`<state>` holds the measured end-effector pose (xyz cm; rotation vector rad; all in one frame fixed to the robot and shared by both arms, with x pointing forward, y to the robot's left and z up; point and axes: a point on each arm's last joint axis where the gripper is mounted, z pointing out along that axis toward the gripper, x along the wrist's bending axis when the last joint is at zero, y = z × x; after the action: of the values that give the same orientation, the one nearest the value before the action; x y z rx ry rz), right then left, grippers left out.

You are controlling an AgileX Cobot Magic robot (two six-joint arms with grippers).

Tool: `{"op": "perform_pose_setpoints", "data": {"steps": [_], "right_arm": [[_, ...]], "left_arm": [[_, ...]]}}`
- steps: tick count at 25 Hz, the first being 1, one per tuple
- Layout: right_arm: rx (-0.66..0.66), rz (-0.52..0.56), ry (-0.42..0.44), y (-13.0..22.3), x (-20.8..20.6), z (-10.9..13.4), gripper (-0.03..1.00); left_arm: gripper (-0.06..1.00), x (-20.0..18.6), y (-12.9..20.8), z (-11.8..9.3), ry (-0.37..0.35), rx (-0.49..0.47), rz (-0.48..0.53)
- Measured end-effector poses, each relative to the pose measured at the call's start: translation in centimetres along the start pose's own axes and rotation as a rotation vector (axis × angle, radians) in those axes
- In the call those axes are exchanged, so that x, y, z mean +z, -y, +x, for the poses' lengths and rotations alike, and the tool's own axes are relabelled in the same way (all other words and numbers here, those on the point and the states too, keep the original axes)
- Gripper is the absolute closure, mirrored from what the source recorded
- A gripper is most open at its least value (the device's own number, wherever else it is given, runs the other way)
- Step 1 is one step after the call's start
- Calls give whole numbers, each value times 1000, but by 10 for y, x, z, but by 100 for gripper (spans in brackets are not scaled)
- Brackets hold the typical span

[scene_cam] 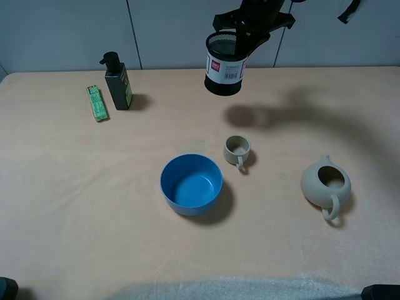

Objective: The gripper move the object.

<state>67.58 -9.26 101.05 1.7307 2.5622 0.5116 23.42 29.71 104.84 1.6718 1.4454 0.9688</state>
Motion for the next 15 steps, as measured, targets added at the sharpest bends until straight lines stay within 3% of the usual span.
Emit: {"op": "perform_pose_setpoints", "data": {"steps": [15], "right_arm": [[-161, -16, -32, 13, -13, 81, 95]], "left_arm": [[-5, 0, 0, 0, 0, 0, 0]]}}
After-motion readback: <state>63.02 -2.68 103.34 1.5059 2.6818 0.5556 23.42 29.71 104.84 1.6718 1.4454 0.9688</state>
